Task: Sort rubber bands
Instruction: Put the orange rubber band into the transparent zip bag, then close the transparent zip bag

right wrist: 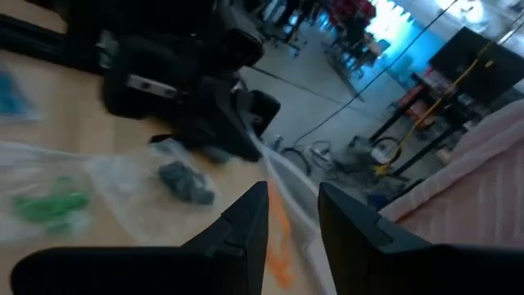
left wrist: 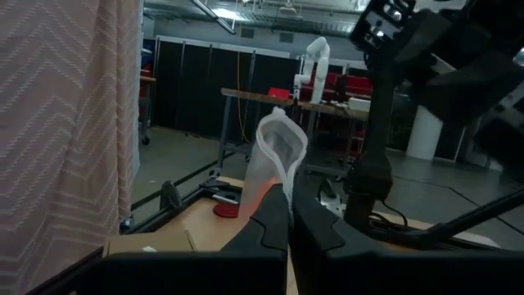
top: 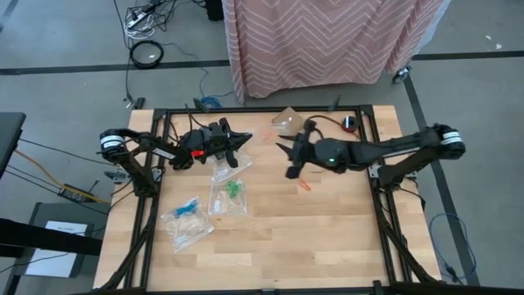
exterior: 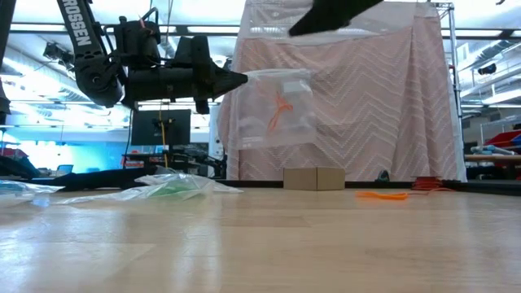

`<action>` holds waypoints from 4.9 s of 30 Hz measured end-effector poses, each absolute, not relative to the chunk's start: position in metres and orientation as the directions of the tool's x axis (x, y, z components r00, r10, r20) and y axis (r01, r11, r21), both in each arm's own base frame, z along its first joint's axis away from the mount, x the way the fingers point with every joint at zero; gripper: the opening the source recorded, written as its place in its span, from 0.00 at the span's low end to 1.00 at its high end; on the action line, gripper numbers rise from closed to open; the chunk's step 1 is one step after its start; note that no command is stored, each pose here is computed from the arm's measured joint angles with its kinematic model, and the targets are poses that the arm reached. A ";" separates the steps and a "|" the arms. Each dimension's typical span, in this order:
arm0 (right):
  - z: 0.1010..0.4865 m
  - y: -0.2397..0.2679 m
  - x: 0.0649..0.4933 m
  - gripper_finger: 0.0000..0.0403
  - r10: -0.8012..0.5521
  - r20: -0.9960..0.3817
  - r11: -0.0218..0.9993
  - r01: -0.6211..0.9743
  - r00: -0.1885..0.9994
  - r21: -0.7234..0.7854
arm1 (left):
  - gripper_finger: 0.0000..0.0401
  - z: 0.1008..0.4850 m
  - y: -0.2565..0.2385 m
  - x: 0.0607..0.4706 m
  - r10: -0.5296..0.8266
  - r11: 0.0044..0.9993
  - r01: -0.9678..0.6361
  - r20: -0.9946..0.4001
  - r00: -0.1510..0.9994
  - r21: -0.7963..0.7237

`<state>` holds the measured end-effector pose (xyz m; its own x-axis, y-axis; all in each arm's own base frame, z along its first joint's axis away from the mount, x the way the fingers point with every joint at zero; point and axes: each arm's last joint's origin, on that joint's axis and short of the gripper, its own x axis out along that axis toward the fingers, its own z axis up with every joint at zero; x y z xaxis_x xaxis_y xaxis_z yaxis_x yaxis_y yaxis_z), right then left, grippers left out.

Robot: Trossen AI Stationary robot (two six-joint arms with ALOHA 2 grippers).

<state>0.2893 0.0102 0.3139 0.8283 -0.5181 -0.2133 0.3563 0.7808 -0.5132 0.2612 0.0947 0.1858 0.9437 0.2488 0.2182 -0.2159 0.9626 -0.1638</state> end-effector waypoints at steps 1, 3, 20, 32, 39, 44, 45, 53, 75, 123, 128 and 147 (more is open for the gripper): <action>0.317 0.012 0.282 0.25 -0.511 -0.233 0.798 0.357 0.827 -0.485 | 0.01 0.186 0.095 0.261 0.249 0.963 -0.216 0.218 0.944 -0.164; 0.316 0.014 0.267 0.25 -0.501 -0.319 0.841 0.366 0.805 -0.398 | 0.01 0.186 0.095 0.261 0.250 0.962 -0.216 0.218 0.943 -0.168; 0.175 0.034 0.244 0.26 -0.205 -0.898 0.896 0.444 0.389 -0.012 | 0.01 0.184 0.095 0.262 0.241 0.961 -0.203 0.202 0.949 -0.190; 0.130 0.031 0.258 0.49 -0.213 -0.929 0.881 0.471 0.301 -0.049 | 0.01 0.183 0.095 0.262 0.242 0.960 -0.206 0.186 0.952 -0.192; 0.127 0.026 0.260 0.18 -0.232 -0.928 0.875 0.479 0.292 -0.068 | 0.01 0.183 0.095 0.262 0.242 0.960 -0.207 0.185 0.953 -0.190; 0.128 0.022 0.260 0.01 -0.269 -0.918 0.864 0.493 0.292 -0.097 | 0.01 0.183 0.095 0.262 0.242 0.960 -0.207 0.185 0.953 -0.189; 0.130 0.023 0.261 0.01 -0.269 -0.915 0.866 0.491 0.300 -0.094 | 0.01 0.183 0.095 0.262 0.242 0.960 -0.207 0.184 0.953 -0.189; 0.178 0.031 0.276 0.00 -0.384 -0.805 0.875 0.458 0.452 -0.160 | 0.01 0.182 0.095 0.262 0.242 0.960 -0.208 0.184 0.953 -0.189; 0.310 -0.039 0.328 0.00 -0.570 -0.295 0.787 0.405 0.767 -0.466 | 0.02 0.181 0.095 0.262 0.243 0.959 -0.209 0.172 0.955 -0.193; 0.273 -0.062 0.336 0.14 -0.436 -0.500 0.845 0.151 0.748 -0.512 | 0.02 0.181 0.095 0.262 0.244 0.959 -0.212 0.165 0.956 -0.186; 0.273 -0.052 0.338 0.13 -0.412 -0.501 0.829 0.085 0.761 -0.553 | 0.02 0.181 0.095 0.262 0.244 0.962 -0.217 0.165 0.956 -0.164; 0.278 -0.047 0.329 0.12 -0.604 -0.467 0.688 0.126 0.645 -0.715 | 0.02 0.181 0.095 0.262 0.252 0.960 -0.224 0.165 0.954 -0.166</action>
<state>0.3294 -0.0466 0.2778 0.6454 -0.6042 -0.4673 0.1260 0.6876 -0.7150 0.2620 0.0955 0.1806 0.9536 0.2515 0.1653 -0.2245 0.9602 -0.1659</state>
